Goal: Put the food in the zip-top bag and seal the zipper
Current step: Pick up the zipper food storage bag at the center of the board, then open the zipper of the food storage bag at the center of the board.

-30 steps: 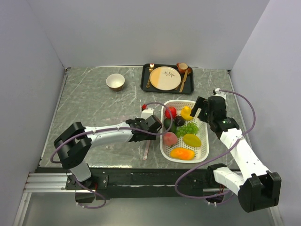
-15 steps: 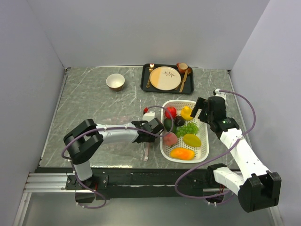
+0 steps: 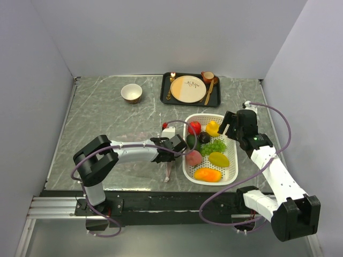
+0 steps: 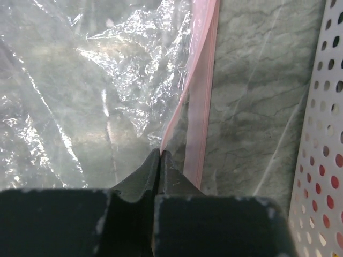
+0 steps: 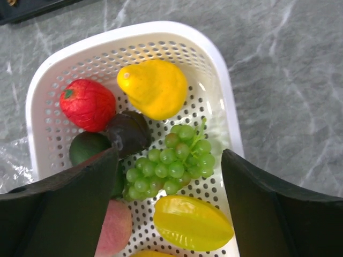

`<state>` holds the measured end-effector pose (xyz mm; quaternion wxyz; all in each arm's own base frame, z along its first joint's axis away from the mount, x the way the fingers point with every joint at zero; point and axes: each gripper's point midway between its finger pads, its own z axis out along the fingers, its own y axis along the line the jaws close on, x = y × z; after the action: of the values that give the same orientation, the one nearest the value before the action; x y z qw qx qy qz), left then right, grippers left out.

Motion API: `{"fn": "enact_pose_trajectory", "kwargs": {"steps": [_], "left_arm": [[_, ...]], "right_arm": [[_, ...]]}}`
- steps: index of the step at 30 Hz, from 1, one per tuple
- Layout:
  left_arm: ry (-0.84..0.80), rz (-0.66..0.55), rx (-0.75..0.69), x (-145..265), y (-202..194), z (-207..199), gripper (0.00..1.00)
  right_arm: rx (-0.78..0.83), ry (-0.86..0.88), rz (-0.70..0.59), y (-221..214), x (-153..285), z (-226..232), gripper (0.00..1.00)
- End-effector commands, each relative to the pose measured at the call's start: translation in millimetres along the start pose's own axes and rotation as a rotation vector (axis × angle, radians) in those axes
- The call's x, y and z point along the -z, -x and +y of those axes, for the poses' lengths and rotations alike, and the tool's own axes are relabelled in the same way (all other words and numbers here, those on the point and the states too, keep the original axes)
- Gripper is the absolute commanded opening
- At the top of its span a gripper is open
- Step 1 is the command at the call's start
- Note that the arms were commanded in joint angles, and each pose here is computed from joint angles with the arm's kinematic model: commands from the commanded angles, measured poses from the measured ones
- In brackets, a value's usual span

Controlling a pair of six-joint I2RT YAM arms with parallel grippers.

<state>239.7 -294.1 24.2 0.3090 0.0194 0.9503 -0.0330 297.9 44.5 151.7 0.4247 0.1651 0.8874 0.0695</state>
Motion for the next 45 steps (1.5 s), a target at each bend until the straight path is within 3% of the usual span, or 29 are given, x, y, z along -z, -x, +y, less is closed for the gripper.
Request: {"fn": "enact_pose_trajectory", "kwargs": {"steps": [1,6,14,25,39,45], "left_arm": [[-0.017,-0.093,0.052,27,36,-4,0.01],[-0.023,-0.186,0.097,58,63,9,0.01],[-0.108,-0.266,0.159,100,95,23,0.01],[-0.135,-0.288,0.199,108,99,36,0.01],[-0.172,-0.295,0.194,113,106,31,0.01],[-0.174,-0.299,0.184,116,109,31,0.01]], "right_arm": [[-0.003,0.125,-0.034,12,15,23,0.8],[-0.038,0.463,0.07,-14,37,76,0.66],[-0.017,0.722,0.157,-46,70,148,0.68],[0.033,0.849,0.294,-76,65,225,0.68],[0.062,0.855,0.376,-88,43,266,0.66],[0.097,0.862,0.443,-107,33,277,0.53]]}}
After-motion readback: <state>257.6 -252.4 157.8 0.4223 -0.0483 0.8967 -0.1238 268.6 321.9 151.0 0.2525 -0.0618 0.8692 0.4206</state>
